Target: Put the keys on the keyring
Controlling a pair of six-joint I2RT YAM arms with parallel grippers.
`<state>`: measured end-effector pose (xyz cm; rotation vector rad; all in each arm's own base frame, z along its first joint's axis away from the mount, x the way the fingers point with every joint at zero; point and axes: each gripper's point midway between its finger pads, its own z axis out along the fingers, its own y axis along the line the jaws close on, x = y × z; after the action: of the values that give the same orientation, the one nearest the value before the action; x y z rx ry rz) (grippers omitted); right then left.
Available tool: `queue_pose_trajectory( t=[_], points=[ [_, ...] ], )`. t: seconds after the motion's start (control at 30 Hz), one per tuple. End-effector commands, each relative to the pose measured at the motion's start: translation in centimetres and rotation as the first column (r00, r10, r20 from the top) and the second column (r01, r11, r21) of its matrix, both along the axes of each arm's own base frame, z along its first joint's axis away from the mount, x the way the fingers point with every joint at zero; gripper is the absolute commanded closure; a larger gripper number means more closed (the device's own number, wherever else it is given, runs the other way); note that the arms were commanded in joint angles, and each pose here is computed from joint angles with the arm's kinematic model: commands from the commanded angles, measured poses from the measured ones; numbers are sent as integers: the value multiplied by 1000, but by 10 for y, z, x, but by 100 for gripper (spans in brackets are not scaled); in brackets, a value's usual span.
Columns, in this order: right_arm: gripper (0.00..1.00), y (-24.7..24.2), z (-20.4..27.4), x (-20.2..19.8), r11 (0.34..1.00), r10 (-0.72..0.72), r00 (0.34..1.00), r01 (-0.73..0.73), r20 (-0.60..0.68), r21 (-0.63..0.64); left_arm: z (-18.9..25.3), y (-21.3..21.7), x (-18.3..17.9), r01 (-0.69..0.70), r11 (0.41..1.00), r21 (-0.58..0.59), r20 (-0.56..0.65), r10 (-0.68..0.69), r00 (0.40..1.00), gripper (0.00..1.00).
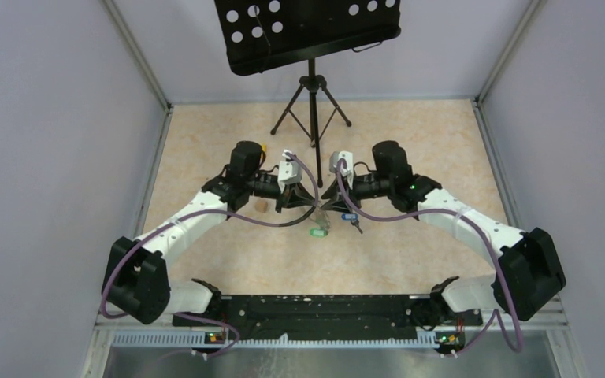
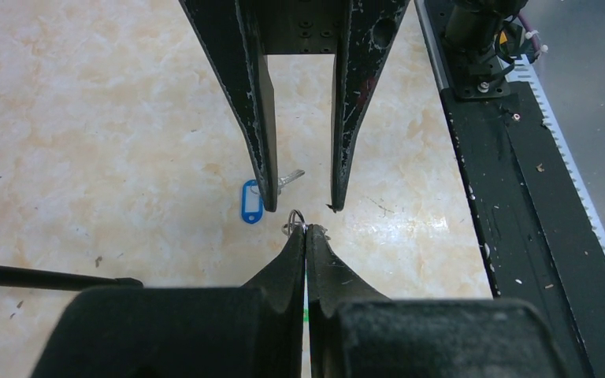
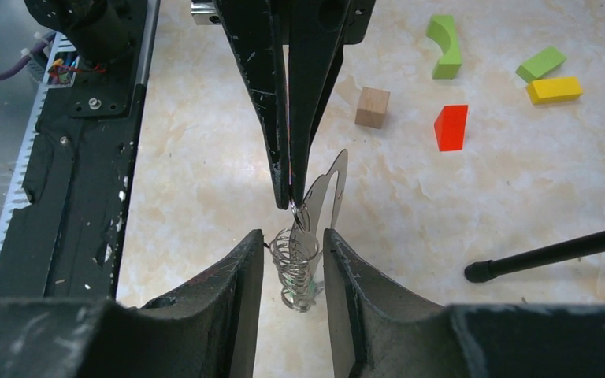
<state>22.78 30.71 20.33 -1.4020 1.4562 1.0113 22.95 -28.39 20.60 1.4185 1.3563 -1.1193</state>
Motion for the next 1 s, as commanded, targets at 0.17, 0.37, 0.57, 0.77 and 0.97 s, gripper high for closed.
queue_pose_trajectory(
  t=[0.17, 0.37, 0.57, 0.77, 0.97],
  points=[
    [72, 14, 8, -3, 999, 43, 998, -43, 39, 9, 27, -5, -4, 49, 997, -58, 53, -46, 998, 100],
    [78, 15, 10, 1, 1000, 29, 999, -30, 45, 9, 23, -5, -7, 61, 996, -58, 47, -58, 997, 100],
    [80, 16, 12, 0, 999, 29, 999, -30, 43, 11, 17, -5, -8, 72, 996, -56, 31, -70, 997, 100],
    [81, 17, 14, 0, 1000, 28, 998, -29, 54, 11, 13, -5, -10, 80, 995, -55, 16, -79, 997, 100],
    [81, 18, 17, -1, 999, 31, 998, -32, 61, 12, 8, -5, -12, 86, 995, -52, 4, -86, 996, 100]
  ],
)
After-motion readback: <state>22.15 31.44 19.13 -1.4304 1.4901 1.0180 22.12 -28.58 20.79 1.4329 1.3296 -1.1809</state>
